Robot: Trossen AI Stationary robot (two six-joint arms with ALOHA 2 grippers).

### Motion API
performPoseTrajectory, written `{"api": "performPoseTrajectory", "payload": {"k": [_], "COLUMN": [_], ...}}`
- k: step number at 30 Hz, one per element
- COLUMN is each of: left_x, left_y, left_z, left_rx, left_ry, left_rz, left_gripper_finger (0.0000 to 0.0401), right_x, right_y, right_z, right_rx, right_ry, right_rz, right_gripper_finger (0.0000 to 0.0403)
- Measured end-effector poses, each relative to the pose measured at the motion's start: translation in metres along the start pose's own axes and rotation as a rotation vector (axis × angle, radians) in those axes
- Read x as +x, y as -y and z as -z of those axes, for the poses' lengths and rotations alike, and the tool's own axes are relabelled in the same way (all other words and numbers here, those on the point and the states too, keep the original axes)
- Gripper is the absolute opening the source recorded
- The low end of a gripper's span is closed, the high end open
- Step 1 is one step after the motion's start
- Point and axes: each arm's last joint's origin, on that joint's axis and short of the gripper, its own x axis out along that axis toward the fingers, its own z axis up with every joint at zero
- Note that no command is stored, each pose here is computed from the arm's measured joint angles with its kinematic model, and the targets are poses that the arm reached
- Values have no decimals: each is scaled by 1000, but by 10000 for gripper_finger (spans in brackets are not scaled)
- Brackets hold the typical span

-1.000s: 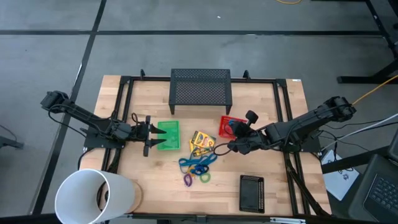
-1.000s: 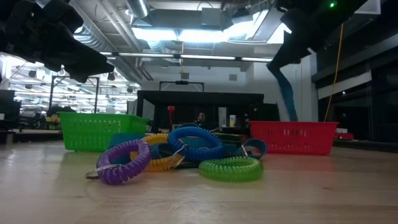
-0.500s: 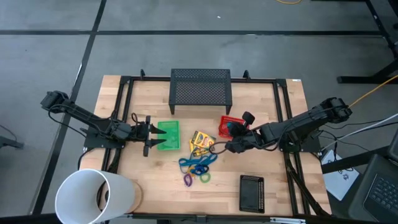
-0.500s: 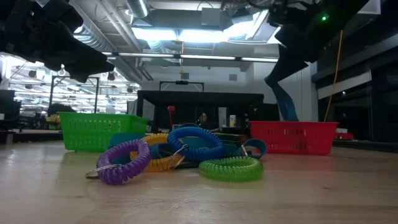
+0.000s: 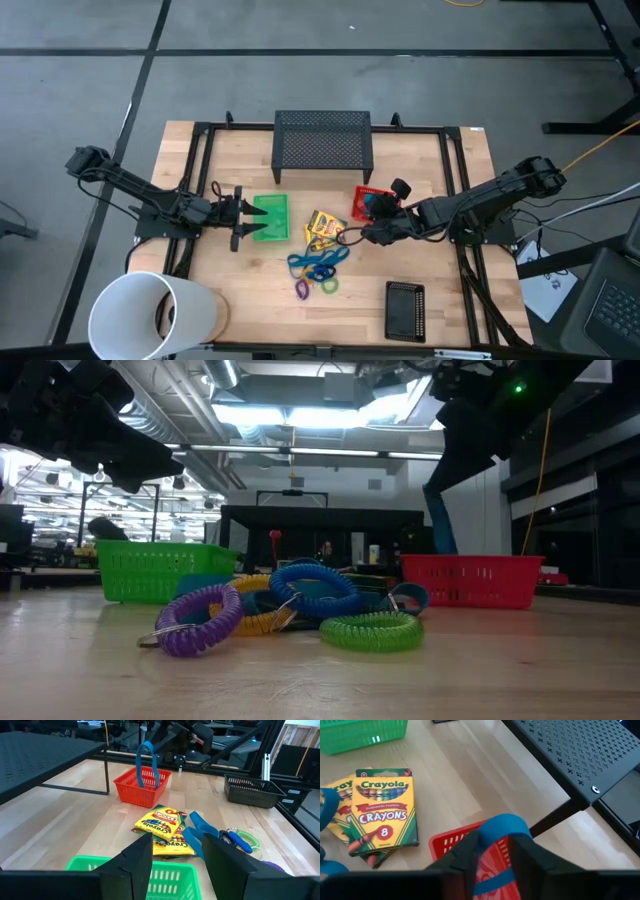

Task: Pick & Place Office Desk Supplies
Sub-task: Put the blue rubber band into the red bin

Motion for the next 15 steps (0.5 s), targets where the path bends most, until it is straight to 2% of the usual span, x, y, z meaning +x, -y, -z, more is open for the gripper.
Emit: {"api": "performPoseTrajectory", "payload": {"k": [7, 11, 15], "left_x": [0, 0, 0], "left_y": [0, 0, 0], "left_z": [0, 0, 0], "left_rx": [1, 1, -3], "left_ry": [0, 0, 0], "left_rz": [0, 0, 0], "left_gripper_finger": [169, 169, 169], "right_x": [0, -1, -2], "right_y": [1, 3, 10], "right_z": [2, 10, 16], "right_rx": [6, 43, 61], "right_ry": [-34, -141, -183], "right_rz": [-14, -50, 28], "right_gripper_finger": [201, 221, 229]}}
